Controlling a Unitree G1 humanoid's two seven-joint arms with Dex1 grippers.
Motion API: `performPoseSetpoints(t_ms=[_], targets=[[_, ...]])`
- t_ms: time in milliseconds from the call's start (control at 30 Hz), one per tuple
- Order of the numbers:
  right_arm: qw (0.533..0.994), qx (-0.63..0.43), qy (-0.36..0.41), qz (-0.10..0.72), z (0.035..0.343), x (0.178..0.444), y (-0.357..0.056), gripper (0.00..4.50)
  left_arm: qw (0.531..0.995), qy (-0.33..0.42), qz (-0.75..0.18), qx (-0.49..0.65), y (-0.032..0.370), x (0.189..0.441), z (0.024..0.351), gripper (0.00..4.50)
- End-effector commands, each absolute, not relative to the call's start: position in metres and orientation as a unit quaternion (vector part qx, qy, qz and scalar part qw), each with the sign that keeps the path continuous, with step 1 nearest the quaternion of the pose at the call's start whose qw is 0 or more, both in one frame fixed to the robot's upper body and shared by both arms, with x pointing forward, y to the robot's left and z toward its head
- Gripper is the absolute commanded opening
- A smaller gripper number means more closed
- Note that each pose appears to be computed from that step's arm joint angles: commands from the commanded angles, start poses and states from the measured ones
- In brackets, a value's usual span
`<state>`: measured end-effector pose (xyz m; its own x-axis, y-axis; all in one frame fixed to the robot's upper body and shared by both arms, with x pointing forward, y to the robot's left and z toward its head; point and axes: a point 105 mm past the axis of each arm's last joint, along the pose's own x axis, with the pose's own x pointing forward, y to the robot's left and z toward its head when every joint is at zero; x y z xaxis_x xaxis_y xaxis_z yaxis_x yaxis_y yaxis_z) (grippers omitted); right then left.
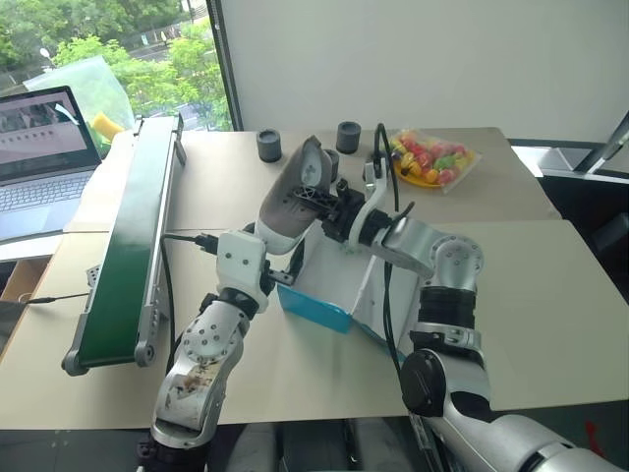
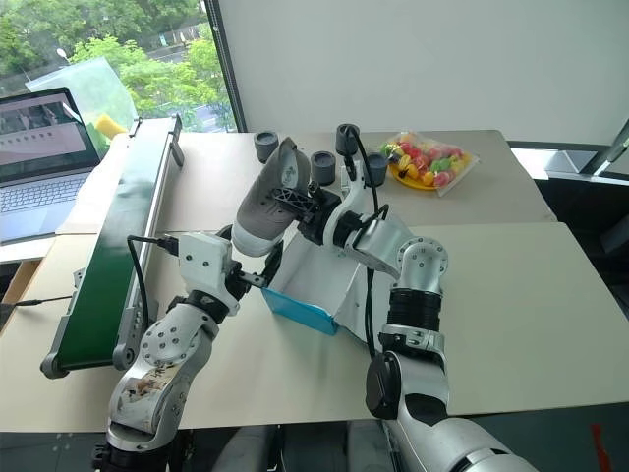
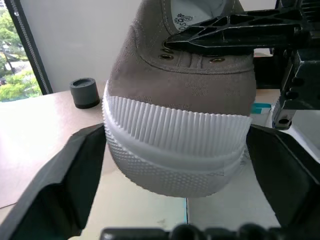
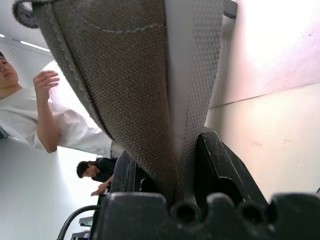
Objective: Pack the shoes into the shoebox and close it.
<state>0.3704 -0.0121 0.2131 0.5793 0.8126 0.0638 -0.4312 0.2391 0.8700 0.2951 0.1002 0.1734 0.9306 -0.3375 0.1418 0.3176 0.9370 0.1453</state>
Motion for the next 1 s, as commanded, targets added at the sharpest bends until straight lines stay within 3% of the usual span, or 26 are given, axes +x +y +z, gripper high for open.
performPoseSetpoints(t_ms=[33, 200, 300, 533, 767, 1000], targets=[[0.772, 0.465, 0.155, 0.405, 0.235, 0.375, -0.02, 0.52, 0.972, -0.098, -0.203, 0.059, 0.094, 0.283, 0.184, 4.49], [0.834, 0.441, 0.108, 0.313, 0.26, 0.407, -0.061, 0.52, 0.962, -0.069, -0.245, 0.103, 0.107, 0.269, 0.174, 4.49], [0.852, 0.411, 0.116, 0.302, 0.279, 0.408, -0.076, 0.52, 0.955, -0.052, -0.263, 0.128, 0.116, 0.264, 0.171, 4.49], [0.872, 0.332, 0.28, 0.226, 0.248, 0.386, -0.075, 0.52, 0.929, -0.036, -0.325, 0.173, 0.114, 0.267, 0.164, 4.49], [0.865, 0.336, 0.36, 0.097, 0.213, 0.362, -0.084, 0.52, 0.91, -0.049, -0.369, 0.181, 0.097, 0.273, 0.164, 4.49], [0.866, 0.27, 0.419, 0.034, 0.171, 0.341, -0.104, 0.52, 0.898, -0.048, -0.394, 0.19, 0.095, 0.267, 0.162, 4.49]])
